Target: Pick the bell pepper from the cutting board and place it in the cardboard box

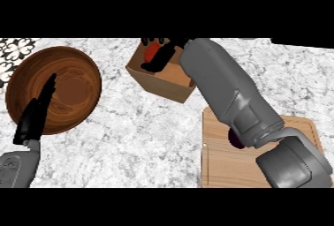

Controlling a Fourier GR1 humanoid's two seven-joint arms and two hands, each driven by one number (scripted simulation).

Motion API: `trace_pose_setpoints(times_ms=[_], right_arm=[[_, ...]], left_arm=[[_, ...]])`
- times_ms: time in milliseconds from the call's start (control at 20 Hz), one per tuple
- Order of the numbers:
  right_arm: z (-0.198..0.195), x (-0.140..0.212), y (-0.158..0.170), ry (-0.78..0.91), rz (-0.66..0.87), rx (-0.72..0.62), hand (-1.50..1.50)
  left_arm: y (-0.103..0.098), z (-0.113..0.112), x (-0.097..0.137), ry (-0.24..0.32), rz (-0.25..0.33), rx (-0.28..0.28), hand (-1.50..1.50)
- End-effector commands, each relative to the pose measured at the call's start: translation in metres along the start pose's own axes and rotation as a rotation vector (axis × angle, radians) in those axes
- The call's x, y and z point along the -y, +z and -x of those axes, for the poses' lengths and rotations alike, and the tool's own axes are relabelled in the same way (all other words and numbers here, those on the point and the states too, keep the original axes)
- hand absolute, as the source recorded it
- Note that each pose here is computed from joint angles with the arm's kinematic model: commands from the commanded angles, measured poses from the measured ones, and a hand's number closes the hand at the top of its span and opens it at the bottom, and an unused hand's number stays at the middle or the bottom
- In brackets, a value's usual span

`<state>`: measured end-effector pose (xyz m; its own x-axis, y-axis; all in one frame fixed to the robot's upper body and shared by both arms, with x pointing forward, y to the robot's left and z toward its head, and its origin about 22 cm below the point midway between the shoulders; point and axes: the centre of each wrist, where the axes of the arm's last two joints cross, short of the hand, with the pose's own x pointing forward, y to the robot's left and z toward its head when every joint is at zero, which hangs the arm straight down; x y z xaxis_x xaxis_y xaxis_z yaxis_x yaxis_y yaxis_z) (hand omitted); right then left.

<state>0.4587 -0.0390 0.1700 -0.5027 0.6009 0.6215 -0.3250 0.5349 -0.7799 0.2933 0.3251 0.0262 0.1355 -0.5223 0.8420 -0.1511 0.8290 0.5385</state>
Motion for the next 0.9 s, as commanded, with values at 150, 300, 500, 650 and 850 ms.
trace_pose_setpoints(times_ms=[150, 300, 500, 650, 850], right_arm=[[0.008, -0.007, 0.002, -0.072, -0.036, -0.071, -1.5], [0.014, -0.009, 0.005, -0.125, 0.014, -0.014, -1.5], [0.01, -0.005, 0.003, -0.191, 0.119, 0.073, -1.5], [0.017, -0.006, 0.007, -0.293, 0.208, 0.093, -1.5], [0.007, 0.008, 0.003, -0.421, 0.264, 0.085, -1.5]], left_arm=[[-0.004, -0.002, 0.001, -0.008, 0.018, 0.025, 0.0], [0.0, -0.003, 0.007, 0.0, 0.021, 0.039, 0.0], [-0.012, -0.009, -0.011, 0.001, -0.001, 0.021, 0.0], [-0.01, -0.015, 0.003, 0.013, -0.005, 0.003, 0.0], [-0.005, 0.005, -0.007, 0.003, -0.023, -0.005, 0.0]])
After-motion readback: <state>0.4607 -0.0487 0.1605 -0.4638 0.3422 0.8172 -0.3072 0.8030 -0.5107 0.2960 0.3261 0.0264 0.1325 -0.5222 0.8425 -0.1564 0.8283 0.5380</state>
